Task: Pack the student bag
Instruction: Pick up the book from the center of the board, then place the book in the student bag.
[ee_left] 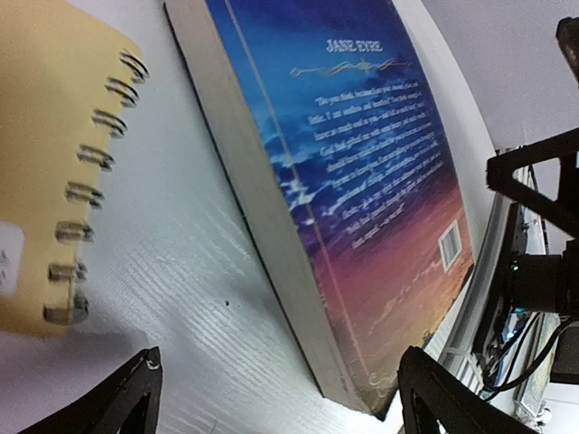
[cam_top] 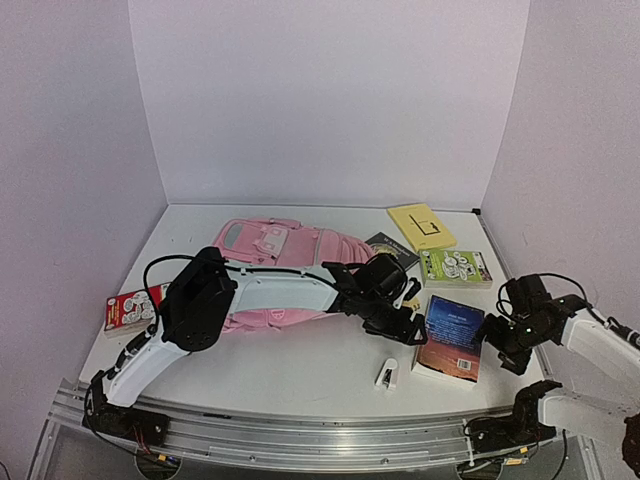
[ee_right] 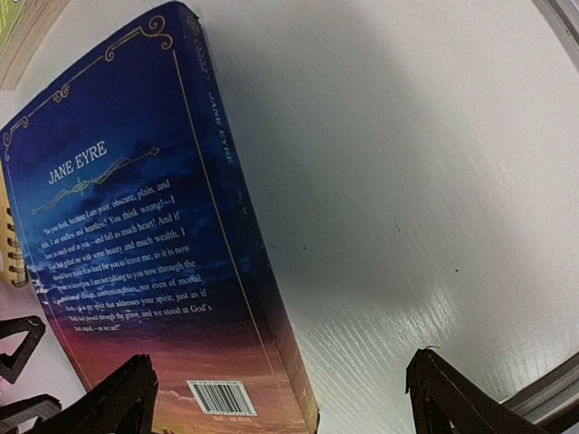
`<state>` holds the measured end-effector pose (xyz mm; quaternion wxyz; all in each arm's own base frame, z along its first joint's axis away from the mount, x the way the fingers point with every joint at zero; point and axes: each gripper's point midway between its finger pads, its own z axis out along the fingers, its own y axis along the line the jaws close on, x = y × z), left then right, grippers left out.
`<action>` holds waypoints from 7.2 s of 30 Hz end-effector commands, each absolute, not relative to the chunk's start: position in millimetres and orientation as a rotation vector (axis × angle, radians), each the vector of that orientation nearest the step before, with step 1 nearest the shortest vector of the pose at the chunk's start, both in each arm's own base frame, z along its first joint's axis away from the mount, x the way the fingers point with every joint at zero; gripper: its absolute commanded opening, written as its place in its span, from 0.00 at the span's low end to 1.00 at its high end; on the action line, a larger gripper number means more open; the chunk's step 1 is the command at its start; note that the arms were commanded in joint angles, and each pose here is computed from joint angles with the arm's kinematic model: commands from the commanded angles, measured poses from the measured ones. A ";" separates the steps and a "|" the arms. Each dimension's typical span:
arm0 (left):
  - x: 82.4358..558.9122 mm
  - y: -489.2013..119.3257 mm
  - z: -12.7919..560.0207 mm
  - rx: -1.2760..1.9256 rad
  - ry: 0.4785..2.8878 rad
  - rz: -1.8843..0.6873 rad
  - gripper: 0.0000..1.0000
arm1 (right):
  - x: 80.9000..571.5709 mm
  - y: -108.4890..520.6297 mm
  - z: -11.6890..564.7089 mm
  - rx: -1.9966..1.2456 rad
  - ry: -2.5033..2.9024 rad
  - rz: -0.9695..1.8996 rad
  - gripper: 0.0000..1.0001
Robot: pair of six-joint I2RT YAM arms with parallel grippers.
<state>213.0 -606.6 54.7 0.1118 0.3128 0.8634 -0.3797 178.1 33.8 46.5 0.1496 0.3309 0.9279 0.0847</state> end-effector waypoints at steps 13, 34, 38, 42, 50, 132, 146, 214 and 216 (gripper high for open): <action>211.4 -629.8 36.2 0.825 2.618 -1.207 0.76 | 186.6 53.7 22.3 1.094 2.610 0.467 0.92; 201.7 -622.5 -26.7 0.755 2.793 -1.166 0.00 | 259.8 126.5 106.0 0.787 2.192 1.242 0.79; 201.7 -620.4 -26.6 0.747 2.799 -1.161 0.00 | 270.5 133.4 139.2 0.704 2.081 1.332 0.78; 202.7 -617.2 -25.4 0.736 2.801 -1.144 0.00 | 279.7 131.2 152.3 0.694 1.996 1.349 0.75; 202.9 -612.7 -18.1 0.721 2.800 -1.158 0.00 | 295.2 126.2 184.3 0.664 1.828 1.380 0.69; 279.3 -573.1 183.7 0.940 2.207 -0.802 0.99 | 269.2 121.5 192.8 0.113 2.524 0.568 0.00; 381.4 -485.8 123.9 0.653 2.370 -0.199 0.92 | 251.7 131.7 222.7 0.112 2.346 0.761 0.00; 279.0 -449.9 104.6 0.994 2.416 -0.090 0.35 | 273.9 190.0 239.8 -0.127 2.251 1.117 0.00; 276.6 -445.8 100.7 0.978 2.441 -0.081 0.25 | 273.7 189.9 238.8 -0.128 2.253 1.115 0.00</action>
